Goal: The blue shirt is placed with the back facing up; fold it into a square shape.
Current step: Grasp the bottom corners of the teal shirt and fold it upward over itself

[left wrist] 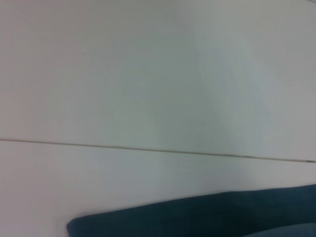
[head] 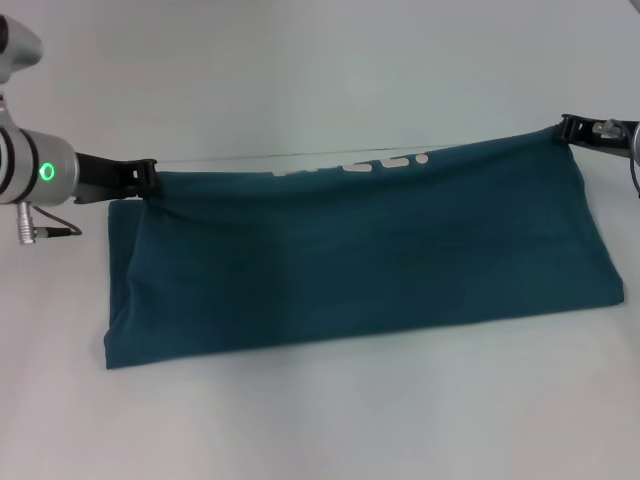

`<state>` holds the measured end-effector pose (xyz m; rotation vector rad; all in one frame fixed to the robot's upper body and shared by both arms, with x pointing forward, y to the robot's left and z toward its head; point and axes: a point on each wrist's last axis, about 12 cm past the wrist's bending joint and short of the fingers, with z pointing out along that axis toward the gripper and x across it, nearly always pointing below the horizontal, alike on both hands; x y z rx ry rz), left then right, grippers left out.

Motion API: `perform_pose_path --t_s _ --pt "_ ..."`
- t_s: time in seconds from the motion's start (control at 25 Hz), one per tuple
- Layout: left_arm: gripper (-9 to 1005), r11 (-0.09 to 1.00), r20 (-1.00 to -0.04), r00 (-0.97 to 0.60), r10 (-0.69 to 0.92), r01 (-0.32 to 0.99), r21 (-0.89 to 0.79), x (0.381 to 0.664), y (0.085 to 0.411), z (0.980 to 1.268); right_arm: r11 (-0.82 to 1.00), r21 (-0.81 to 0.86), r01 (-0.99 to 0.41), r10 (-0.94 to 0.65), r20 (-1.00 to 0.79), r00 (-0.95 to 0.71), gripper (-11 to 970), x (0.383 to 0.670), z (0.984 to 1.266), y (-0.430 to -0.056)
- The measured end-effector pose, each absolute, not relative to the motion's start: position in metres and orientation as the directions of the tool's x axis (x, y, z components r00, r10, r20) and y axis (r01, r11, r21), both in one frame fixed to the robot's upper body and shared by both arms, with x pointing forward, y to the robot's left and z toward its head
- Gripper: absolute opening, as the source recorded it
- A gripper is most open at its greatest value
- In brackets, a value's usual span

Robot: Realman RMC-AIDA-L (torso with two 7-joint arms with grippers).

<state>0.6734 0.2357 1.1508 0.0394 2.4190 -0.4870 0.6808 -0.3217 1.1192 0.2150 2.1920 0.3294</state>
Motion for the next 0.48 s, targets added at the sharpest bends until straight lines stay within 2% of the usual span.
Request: perform_pose_path --t_s 0.28,0.48 --pt "138 0.927 -0.626 -0.770 -0.127 0.132 -0.350 0.674 0.238 1.150 0.961 0.276 -0.012 0.212 -0.768 -0.605 39 0.682 1.122 -0.318" --pt "175 0.909 -0.626 -0.742 -0.240 0.056 -0.414 0.672 0.251 1.148 0.966 0.259 -0.019 0.195 -0.770 -0.607 136 0.684 1.127 -0.325"
